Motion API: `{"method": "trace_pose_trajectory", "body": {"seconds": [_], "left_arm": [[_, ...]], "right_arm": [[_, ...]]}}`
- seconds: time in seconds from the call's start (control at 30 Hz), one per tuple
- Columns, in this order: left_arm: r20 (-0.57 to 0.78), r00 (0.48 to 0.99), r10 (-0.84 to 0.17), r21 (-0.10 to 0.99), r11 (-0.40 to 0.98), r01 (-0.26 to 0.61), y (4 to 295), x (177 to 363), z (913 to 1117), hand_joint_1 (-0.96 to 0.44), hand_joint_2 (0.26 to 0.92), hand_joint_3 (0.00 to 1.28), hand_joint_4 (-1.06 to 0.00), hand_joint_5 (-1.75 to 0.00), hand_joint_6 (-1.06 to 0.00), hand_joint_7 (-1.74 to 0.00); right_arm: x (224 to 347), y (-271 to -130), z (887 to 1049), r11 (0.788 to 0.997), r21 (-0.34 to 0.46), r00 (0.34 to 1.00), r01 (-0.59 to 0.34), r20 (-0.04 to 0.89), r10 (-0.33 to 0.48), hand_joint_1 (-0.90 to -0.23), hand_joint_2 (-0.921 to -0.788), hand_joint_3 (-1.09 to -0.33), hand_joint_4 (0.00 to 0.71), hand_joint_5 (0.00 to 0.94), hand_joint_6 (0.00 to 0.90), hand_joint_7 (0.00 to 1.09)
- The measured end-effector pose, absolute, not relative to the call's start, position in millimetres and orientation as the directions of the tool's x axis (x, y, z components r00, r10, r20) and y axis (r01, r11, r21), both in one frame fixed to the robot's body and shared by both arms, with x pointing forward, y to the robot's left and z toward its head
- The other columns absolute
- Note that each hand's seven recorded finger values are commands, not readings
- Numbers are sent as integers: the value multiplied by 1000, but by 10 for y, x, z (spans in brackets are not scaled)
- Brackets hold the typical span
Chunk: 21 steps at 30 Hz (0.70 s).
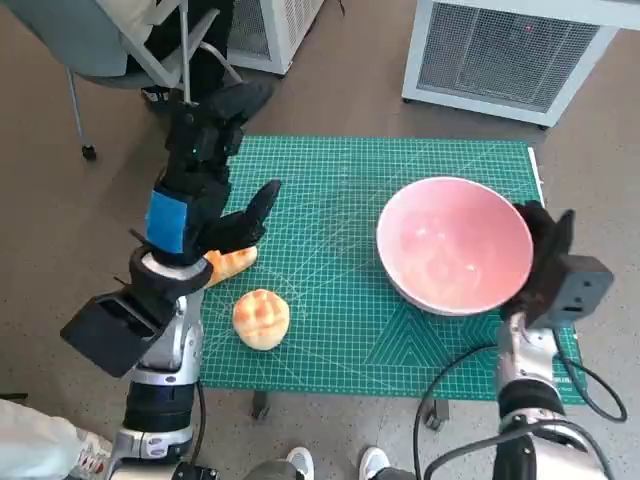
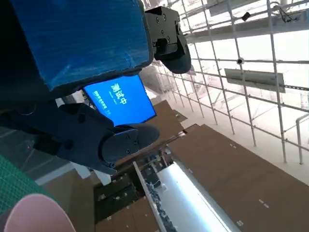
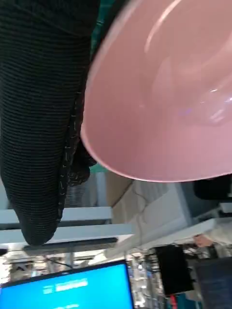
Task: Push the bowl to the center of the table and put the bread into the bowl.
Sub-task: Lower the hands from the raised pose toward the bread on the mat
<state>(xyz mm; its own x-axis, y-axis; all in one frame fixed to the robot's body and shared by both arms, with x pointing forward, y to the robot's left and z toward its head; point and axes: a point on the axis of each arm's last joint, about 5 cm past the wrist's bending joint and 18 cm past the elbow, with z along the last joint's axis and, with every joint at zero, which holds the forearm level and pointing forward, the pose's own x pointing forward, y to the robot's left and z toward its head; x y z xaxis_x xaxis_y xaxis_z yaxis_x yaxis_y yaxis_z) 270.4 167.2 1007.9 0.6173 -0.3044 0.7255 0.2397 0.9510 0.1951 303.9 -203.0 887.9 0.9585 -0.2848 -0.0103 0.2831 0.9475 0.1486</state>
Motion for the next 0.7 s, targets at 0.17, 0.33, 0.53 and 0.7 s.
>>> {"method": "trace_pose_trajectory", "body": {"seconds": [0.17,0.33,0.53,0.7], "left_arm": [[726,621,-296,193,954,229,1693,2668,10073,-270,769,606,1,-644,1,-858],[721,632,-285,189,958,215,1725,2641,10063,-264,773,603,1,-653,1,-852],[715,647,-265,182,964,194,1771,2624,10059,-256,777,600,1,-661,1,-852],[709,663,-241,174,970,167,1820,2604,10051,-254,780,597,1,-665,1,-854]], "right_arm": [[3091,-1952,8925,954,155,966,258,-9,-259,-494,-921,-841,260,9,104,475],[3142,-1864,8978,959,164,972,230,1,-233,-507,-921,-843,269,12,103,482],[3184,-1757,9015,965,173,980,195,0,-198,-506,-921,-846,271,11,103,495],[3216,-1680,9047,968,183,985,172,-4,-175,-501,-921,-849,270,9,98,503]]}}
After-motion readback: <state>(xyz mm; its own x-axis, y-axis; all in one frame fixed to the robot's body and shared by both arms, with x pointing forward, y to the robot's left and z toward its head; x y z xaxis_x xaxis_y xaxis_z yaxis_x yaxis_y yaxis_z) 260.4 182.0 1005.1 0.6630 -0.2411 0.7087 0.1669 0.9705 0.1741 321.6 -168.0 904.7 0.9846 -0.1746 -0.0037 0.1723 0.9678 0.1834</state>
